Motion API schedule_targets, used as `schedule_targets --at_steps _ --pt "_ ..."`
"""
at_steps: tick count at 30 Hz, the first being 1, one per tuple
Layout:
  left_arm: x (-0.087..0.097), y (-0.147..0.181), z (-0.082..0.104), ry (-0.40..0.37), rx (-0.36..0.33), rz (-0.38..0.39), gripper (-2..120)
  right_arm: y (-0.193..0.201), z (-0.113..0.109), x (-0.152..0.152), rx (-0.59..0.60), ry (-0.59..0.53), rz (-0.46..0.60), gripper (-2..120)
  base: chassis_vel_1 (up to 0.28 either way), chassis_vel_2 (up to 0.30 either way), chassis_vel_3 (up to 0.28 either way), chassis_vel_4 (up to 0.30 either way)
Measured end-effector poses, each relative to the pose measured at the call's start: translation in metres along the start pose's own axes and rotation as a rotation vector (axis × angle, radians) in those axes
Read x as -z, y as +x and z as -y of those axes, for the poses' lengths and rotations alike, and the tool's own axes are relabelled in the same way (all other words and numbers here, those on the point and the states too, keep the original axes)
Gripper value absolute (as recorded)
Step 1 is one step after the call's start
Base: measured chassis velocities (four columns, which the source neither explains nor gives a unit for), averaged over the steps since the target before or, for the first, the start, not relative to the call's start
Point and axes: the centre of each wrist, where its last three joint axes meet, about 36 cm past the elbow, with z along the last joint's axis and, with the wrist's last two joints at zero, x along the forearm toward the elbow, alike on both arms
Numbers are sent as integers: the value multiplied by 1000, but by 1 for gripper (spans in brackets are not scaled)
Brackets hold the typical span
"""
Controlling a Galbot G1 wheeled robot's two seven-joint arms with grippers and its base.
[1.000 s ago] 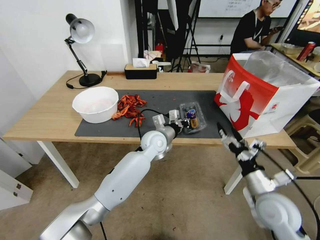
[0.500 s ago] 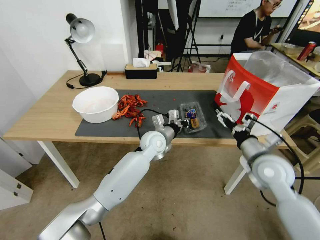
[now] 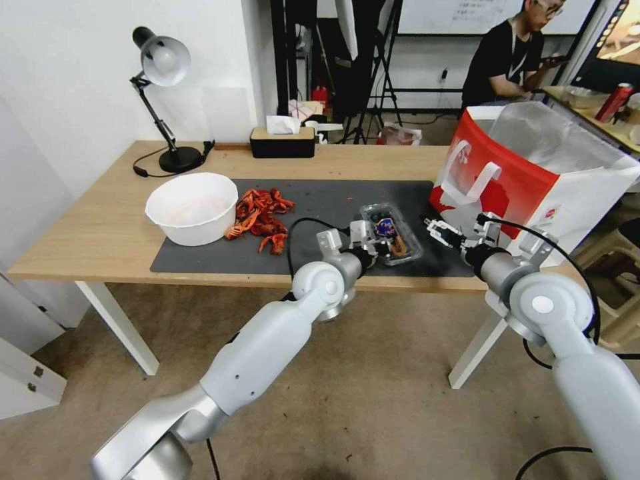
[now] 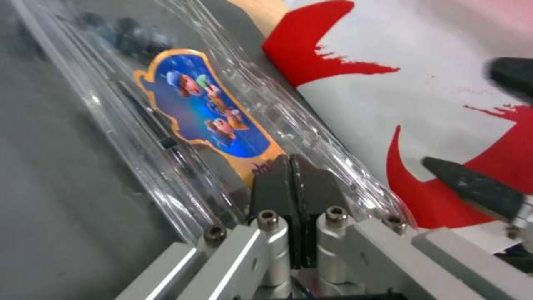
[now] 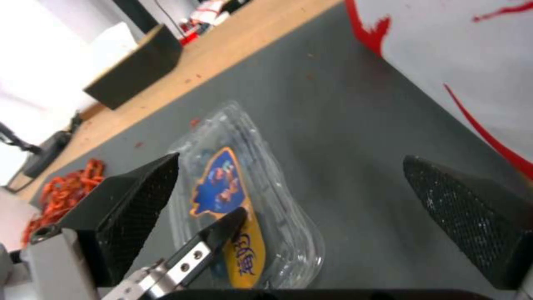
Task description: Close the takeout container lid, then place the container into the takeout bag.
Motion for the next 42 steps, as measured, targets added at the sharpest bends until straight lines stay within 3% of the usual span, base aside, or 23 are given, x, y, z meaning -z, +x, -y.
schedule_targets --at_steps 8,13,25,34,42 --pt "2 0 -4 -4 7 5 0 -21 9 6 -13 -22 -38 100 0 0 0 0" --pt "6 5 -11 -2 19 16 0 -37 14 15 39 -51 -64 100 0 0 0 0" --pt "5 12 -17 -1 25 23 0 -74 8 33 116 -35 -167 97 0 0 0 0" --pt "9 18 -22 -5 26 34 0 -96 12 40 151 -141 -248 68 0 0 0 0" --pt "12 19 -25 -2 27 46 0 -98 18 26 151 -180 -293 39 0 0 0 0"
